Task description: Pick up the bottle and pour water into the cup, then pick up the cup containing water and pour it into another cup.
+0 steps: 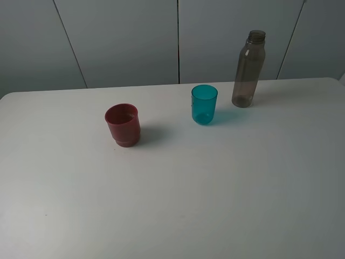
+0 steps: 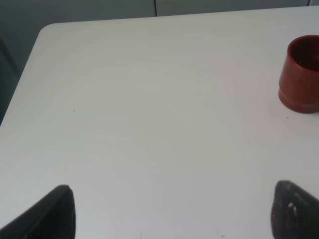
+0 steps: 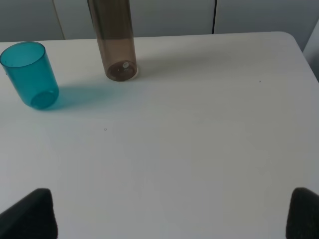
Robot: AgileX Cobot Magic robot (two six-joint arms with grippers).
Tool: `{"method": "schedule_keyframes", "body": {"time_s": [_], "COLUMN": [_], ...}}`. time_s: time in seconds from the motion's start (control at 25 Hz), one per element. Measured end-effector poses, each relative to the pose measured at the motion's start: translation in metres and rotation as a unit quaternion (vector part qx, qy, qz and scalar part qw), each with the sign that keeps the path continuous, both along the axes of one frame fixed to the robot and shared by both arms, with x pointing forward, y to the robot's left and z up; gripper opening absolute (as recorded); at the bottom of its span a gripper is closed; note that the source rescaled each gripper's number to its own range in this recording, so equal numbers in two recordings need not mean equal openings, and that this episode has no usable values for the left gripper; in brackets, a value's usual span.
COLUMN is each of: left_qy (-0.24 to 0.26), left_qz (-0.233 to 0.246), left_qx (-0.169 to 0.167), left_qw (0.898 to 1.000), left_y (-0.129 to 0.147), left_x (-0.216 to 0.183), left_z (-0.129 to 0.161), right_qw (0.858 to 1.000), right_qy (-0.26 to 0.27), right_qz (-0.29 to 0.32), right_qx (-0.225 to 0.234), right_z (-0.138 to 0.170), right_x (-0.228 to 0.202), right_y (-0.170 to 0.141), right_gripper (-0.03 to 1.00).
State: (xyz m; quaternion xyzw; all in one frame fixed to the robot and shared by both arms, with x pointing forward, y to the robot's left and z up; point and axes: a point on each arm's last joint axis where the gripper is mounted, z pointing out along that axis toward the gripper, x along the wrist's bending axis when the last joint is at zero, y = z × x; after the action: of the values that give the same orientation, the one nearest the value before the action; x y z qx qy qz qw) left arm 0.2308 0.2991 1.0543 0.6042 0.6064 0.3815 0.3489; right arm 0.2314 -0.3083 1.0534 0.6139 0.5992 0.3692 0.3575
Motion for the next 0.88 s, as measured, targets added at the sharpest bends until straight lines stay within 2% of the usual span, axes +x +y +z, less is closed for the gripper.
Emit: {"method": "schedule_keyframes", "body": {"time_s": [0.88], "left_qy": [0.000], "left_qz": [0.000], "left_qx": [0.000], "left_qw": [1.000], "left_y": [0.0000], "left_x": [0.0000], "left_z": [0.0000], "right_qw": [1.000], "right_qy": [0.000], "right_qz": [0.000], "right_qx": [0.000], "right_z": [0.0000], "right_x": [0.0000], "right_y": [0.0000], "right_gripper": [0.98]}}
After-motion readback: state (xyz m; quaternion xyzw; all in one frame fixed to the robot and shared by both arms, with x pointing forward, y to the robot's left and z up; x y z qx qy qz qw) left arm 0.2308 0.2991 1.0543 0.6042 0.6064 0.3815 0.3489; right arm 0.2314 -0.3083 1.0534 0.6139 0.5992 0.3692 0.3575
